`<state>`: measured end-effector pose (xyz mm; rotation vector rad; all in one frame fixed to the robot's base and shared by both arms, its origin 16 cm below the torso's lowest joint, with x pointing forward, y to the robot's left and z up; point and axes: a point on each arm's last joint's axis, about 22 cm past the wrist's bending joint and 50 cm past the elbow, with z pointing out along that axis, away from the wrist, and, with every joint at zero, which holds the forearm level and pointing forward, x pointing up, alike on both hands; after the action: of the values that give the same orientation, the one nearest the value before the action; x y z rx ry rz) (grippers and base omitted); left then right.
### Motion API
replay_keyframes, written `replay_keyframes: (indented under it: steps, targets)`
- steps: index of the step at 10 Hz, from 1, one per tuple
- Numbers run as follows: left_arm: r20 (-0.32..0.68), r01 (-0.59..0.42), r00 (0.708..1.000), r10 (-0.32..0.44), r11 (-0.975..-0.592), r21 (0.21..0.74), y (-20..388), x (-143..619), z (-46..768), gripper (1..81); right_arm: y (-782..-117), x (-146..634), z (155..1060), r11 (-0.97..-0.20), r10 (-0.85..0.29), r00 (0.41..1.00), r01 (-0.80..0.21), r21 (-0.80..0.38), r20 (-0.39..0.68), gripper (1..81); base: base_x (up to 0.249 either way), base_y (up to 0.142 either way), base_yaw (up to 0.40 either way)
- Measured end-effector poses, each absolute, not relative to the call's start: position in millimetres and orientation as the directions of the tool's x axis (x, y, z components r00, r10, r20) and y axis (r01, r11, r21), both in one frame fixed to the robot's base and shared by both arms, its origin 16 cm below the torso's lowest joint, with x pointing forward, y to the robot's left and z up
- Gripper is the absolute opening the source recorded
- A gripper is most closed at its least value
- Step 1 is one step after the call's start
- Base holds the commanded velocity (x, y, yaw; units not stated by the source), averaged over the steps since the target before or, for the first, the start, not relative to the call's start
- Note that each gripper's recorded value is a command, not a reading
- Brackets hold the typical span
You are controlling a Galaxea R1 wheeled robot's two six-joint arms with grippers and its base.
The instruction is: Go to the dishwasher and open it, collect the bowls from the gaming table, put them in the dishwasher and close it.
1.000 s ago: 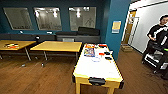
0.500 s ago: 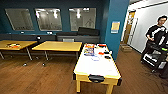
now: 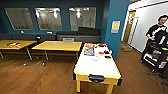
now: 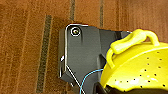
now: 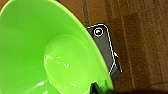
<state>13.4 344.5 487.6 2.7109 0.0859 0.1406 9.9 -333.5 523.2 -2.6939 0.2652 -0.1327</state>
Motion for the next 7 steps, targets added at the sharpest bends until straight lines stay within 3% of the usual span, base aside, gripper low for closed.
replay_keyframes:
  steps: [4, 7]
  targets:
    - [0.085, 0.040, 0.993, 0.081, -0.914, 0.403, 349.9, 12.1, 485.4, 1.0, -332.9, 8.2, 523.1, -0.890, -0.202, 0.978, -0.165, -0.425, 0.043, 1.0, 0.000, 0.000, 0.000]
    - [0.086, 0.040, 0.993, 0.081, -0.913, 0.406, 347.6, 12.2, 485.2, 1.0, -333.2, 8.1, 523.1, -0.890, -0.202, 0.979, -0.165, -0.425, 0.042, 1.0, 0.000, 0.000, -0.300]
